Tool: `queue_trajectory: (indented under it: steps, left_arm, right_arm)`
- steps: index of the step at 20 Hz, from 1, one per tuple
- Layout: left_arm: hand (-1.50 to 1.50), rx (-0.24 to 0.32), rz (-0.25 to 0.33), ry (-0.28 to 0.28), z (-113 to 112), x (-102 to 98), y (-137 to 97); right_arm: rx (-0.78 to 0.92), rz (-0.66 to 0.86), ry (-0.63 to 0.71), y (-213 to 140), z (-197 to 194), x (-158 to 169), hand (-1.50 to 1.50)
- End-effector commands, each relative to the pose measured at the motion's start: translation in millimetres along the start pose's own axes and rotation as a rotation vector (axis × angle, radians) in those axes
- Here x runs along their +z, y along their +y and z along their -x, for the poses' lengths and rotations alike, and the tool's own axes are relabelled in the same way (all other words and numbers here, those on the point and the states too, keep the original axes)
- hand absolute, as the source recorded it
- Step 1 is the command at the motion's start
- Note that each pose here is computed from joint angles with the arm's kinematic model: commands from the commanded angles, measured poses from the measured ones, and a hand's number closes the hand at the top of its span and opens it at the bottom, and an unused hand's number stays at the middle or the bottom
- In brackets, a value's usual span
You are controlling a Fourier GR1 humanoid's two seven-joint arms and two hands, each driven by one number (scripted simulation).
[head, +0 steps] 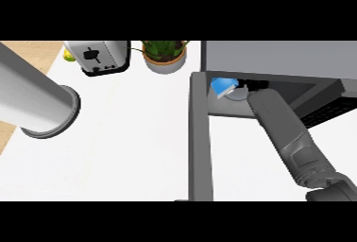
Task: Pick up the milk, place it into the microwave and close the microwave
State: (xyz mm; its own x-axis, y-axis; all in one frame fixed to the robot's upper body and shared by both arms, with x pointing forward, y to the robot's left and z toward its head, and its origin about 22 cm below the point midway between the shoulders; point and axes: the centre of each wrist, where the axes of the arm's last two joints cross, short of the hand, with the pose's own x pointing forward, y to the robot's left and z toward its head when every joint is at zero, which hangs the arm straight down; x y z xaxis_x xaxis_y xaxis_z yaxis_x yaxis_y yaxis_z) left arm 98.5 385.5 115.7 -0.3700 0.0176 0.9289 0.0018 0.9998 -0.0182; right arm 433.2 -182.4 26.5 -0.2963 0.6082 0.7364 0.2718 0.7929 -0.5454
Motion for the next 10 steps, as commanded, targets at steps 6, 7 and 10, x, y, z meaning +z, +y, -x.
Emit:
queue_trajectory:
  steps: [6, 7, 10]
  left_arm:
    - [-1.50, 0.017, 0.033, 0.001, 6, -15, -1]
    - [-1.50, 0.006, 0.028, 0.014, 8, -13, 0]
    - [-1.50, 0.004, 0.038, 0.008, 8, -20, -2]
  right_arm:
    - [0.204, 0.111, -0.076, -25, 11, -12, 1.50]
    - [0.241, 0.110, -0.061, -43, 21, -15, 1.50]
    - [0.313, 0.077, -0.061, -48, 29, -11, 1.50]
